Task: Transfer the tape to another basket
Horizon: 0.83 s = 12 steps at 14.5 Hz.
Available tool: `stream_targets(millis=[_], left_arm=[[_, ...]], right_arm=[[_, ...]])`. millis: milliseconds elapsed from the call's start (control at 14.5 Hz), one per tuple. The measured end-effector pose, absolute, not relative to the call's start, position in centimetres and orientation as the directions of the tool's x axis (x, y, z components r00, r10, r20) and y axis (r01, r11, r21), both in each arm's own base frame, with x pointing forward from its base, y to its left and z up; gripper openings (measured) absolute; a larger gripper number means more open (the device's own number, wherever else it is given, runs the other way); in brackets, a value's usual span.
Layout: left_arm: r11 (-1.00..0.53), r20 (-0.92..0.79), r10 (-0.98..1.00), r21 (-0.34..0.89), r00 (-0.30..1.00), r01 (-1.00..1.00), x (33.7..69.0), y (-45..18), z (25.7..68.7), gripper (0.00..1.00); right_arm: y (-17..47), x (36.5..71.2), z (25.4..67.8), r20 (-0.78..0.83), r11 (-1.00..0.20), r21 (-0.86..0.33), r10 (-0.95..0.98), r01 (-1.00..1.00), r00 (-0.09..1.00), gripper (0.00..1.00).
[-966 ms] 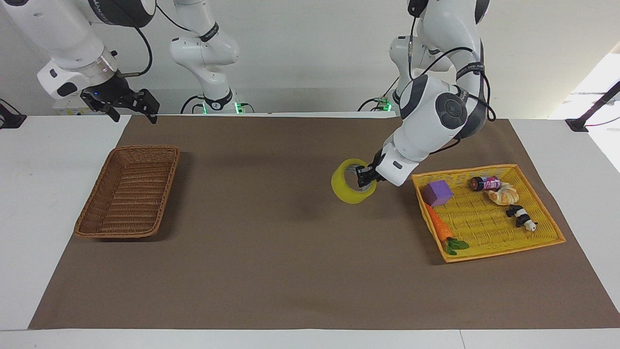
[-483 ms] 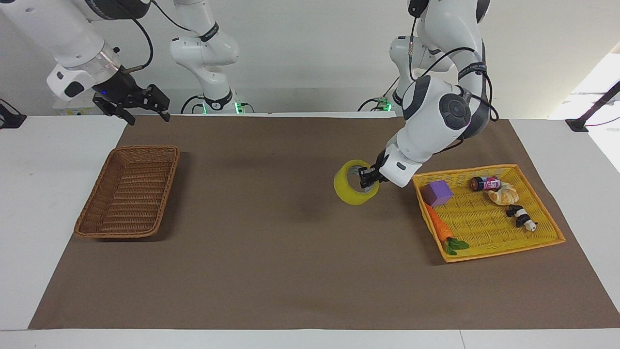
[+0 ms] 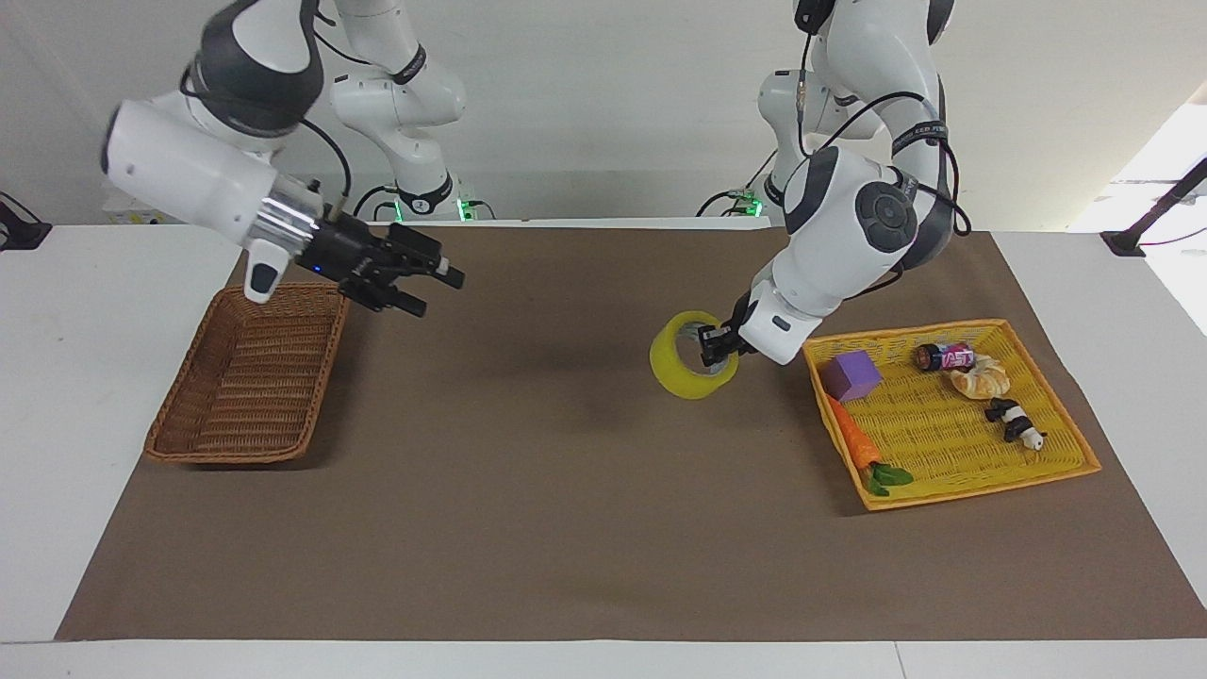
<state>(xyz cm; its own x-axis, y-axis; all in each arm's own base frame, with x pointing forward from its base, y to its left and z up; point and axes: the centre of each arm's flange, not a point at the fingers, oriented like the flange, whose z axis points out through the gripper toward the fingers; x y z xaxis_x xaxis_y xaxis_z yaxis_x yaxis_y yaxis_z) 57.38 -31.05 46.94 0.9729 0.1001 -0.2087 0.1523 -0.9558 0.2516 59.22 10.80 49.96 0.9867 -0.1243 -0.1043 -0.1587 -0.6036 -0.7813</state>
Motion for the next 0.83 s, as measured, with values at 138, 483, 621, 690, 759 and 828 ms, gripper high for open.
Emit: stream_targets(millis=[138, 483, 621, 690, 759, 828], left_arm=[[-0.956, -0.209, 0.100, 0.252, 0.973, 0.153, 57.4, -31.0, 46.9, 0.22], [-0.956, -0.210, 0.100, 0.251, 0.973, 0.153, 57.4, -31.0, 46.9, 0.22], [-0.956, -0.210, 0.100, 0.251, 0.973, 0.153, 57.4, -31.0, 46.9, 0.22], [-0.956, -0.210, 0.099, 0.250, 0.973, 0.152, 57.3, -31.1, 46.8, 0.22], [-0.957, -0.211, 0.097, 0.250, 0.973, 0.149, 57.2, -31.2, 46.8, 0.22], [-0.957, -0.212, 0.094, 0.250, 0.973, 0.147, 57.1, -31.4, 46.8, 0.22]], right_arm=[[15.9, 59.7, 45.7, -0.152, -0.538, -0.816, -0.152, -0.210, 0.977, 1.00], [23.7, 59.0, 41.1, -0.230, -0.340, -0.889, -0.247, -0.306, 0.941, 1.00], [26.1, 58.4, 40.7, -0.246, -0.295, -0.897, -0.289, -0.331, 0.925, 1.00], [27.3, 58.0, 40.5, -0.254, -0.282, -0.897, -0.301, -0.340, 0.919, 1.00], [28.3, 57.6, 40.1, -0.264, -0.274, -0.896, -0.304, -0.349, 0.915, 1.00], [29.1, 57.3, 39.8, -0.271, -0.272, -0.894, -0.303, -0.355, 0.914, 1.00]])
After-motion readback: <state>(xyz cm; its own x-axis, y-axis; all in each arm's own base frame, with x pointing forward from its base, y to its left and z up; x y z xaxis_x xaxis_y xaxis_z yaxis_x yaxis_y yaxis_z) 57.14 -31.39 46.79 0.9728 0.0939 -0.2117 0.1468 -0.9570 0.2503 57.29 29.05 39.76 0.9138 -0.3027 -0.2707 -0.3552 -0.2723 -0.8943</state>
